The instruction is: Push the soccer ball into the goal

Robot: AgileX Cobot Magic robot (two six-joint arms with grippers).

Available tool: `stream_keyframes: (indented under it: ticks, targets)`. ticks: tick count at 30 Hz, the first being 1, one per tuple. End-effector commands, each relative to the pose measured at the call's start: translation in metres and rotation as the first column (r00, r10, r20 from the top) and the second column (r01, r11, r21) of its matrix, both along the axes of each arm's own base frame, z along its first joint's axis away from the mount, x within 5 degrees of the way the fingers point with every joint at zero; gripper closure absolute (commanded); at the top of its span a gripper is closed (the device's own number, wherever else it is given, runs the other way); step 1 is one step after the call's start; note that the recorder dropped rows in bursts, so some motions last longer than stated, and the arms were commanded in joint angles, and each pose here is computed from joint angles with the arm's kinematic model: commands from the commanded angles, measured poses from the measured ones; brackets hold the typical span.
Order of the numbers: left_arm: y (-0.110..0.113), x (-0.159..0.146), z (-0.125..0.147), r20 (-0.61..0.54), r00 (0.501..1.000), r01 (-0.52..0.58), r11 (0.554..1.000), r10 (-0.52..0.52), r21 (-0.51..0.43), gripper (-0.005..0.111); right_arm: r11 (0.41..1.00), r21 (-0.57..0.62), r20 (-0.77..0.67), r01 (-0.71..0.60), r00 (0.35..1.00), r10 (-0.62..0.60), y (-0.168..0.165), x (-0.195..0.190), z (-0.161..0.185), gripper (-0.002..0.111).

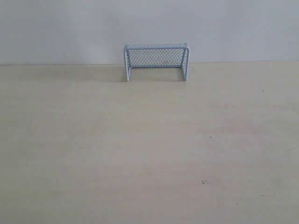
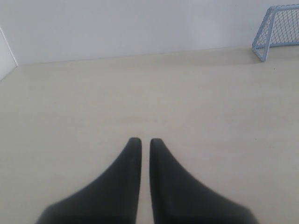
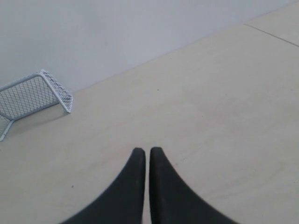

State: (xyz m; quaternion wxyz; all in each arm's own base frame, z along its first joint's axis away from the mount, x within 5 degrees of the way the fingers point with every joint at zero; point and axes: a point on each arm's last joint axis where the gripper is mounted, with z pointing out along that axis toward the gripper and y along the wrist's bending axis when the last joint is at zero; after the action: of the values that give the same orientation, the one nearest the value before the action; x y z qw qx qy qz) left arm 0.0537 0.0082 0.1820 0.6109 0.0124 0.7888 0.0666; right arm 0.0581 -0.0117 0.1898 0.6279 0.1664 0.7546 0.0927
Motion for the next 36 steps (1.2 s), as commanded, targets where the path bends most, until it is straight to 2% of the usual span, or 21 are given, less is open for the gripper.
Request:
stream_keyframes:
  ticks: [1,6,8,12,14,17,20,24,27,31,36]
  targets:
    - [0.000,0.000,0.002,0.011,1.000,-0.003,1.000,0.003,-0.006,0.100,0.999,-0.017,0.101,-0.032,0.994,0.033,0.005,0.001,0.008,0.108]
    - [0.000,0.000,0.002,0.011,1.000,-0.003,1.000,0.003,-0.006,0.100,0.992,-0.025,0.206,-0.127,0.970,0.130,0.014,0.001,0.018,0.108]
    - [0.000,0.000,0.002,0.011,1.000,-0.003,1.000,0.003,-0.006,0.100,0.981,-0.015,0.277,-0.196,0.941,0.192,0.020,0.000,0.024,0.108]
    - [0.000,0.000,0.002,0.011,1.000,-0.003,1.000,0.003,-0.006,0.100,0.928,-0.023,0.457,-0.372,0.821,0.341,0.036,-0.007,0.042,0.108]
    - [0.000,0.000,0.002,0.011,1.000,-0.003,1.000,0.003,-0.006,0.100,0.920,-0.035,0.476,-0.390,0.803,0.358,0.037,-0.008,0.044,0.108]
    - [0.000,0.000,0.002,0.011,1.000,-0.003,1.000,0.003,-0.006,0.100,0.929,-0.030,0.457,-0.370,0.821,0.342,0.036,-0.007,0.042,0.108]
    - [0.000,0.000,0.002,0.011,1.000,-0.003,1.000,0.003,-0.006,0.100,0.953,-0.014,0.394,-0.303,0.874,0.284,0.030,-0.003,0.035,0.108]
    - [0.000,0.000,0.002,0.011,1.000,-0.003,1.000,0.003,-0.006,0.100,0.970,0.078,0.325,-0.228,0.926,0.192,0.022,-0.001,0.028,0.108]
    - [0.000,0.000,0.002,0.011,1.000,-0.003,1.000,0.003,-0.006,0.100,0.979,0.038,0.313,-0.199,0.933,0.178,0.020,0.000,0.027,0.108]
    - [0.000,0.000,0.002,0.011,1.000,-0.003,1.000,0.003,-0.006,0.100,0.971,0.132,0.362,-0.198,0.922,0.138,0.018,-0.001,0.032,0.108]
    - [0.000,0.000,0.002,0.011,1.000,-0.003,1.000,0.003,-0.006,0.100,0.985,0.013,0.249,-0.170,0.955,0.161,0.018,0.001,0.022,0.108]
